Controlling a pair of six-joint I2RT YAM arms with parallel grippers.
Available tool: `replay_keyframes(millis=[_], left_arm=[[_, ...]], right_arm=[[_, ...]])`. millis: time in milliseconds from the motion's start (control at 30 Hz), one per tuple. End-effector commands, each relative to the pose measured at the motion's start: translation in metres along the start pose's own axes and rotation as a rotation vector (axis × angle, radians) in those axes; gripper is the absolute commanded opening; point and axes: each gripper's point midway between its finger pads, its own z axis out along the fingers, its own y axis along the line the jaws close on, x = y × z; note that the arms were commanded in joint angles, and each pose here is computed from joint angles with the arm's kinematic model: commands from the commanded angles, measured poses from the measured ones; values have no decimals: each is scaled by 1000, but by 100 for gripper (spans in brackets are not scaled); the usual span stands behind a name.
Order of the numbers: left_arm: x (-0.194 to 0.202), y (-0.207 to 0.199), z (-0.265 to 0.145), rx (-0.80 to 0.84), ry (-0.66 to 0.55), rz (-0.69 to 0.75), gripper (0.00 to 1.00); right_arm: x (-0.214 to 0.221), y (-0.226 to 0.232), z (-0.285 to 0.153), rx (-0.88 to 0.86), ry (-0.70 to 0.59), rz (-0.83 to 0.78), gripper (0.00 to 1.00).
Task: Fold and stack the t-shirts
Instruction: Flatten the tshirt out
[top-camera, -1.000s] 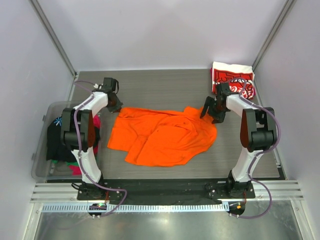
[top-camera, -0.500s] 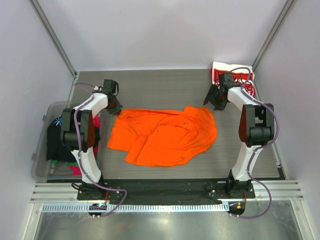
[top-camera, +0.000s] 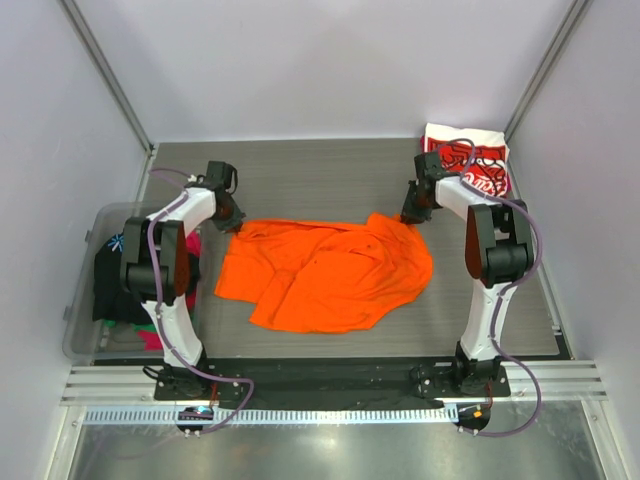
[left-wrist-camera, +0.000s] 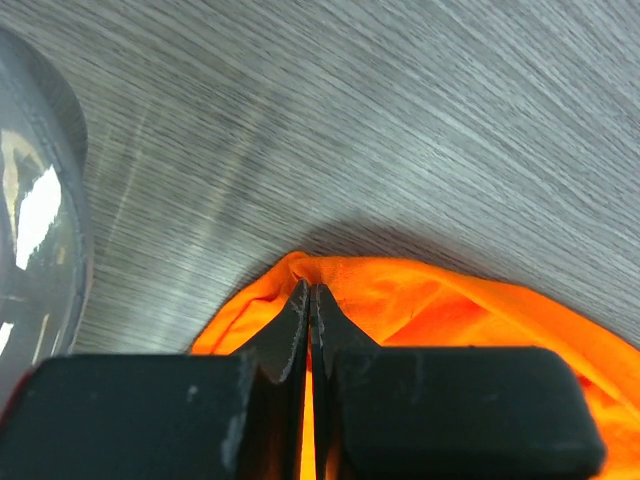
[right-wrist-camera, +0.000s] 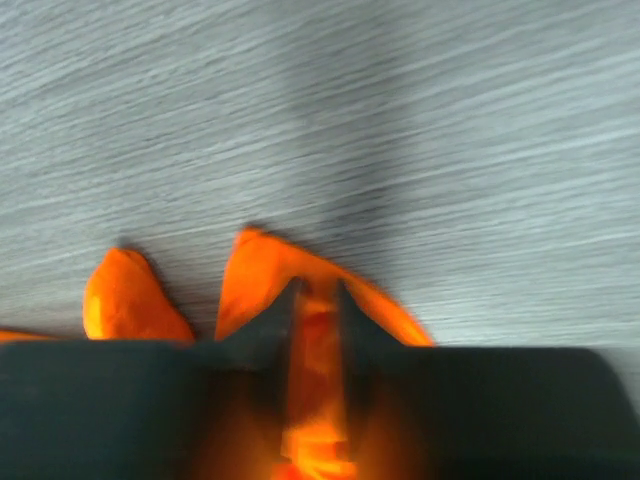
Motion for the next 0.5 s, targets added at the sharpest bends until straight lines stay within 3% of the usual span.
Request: replay_keyframes(millis=[0,33,67,267,467], left_arm=[[-10,-7,-23,41,-38,-15,0],[-11,-6,-25,38,-38,-17,0],[-12,-7,-27,41,-42,-14,0],[-28,-15,-64,86,-86,8,0],[-54,-34,-136,215,-188,29,0]], right_arm=[[18,-5,12,78,32,-38,14],[23,-5,13,85,42,-47,4],[24,-5,13,87,44,-47,1],[-8,9,-19,62,-44,-53,1],[-80,39,-128,-7,-270,-54,1]])
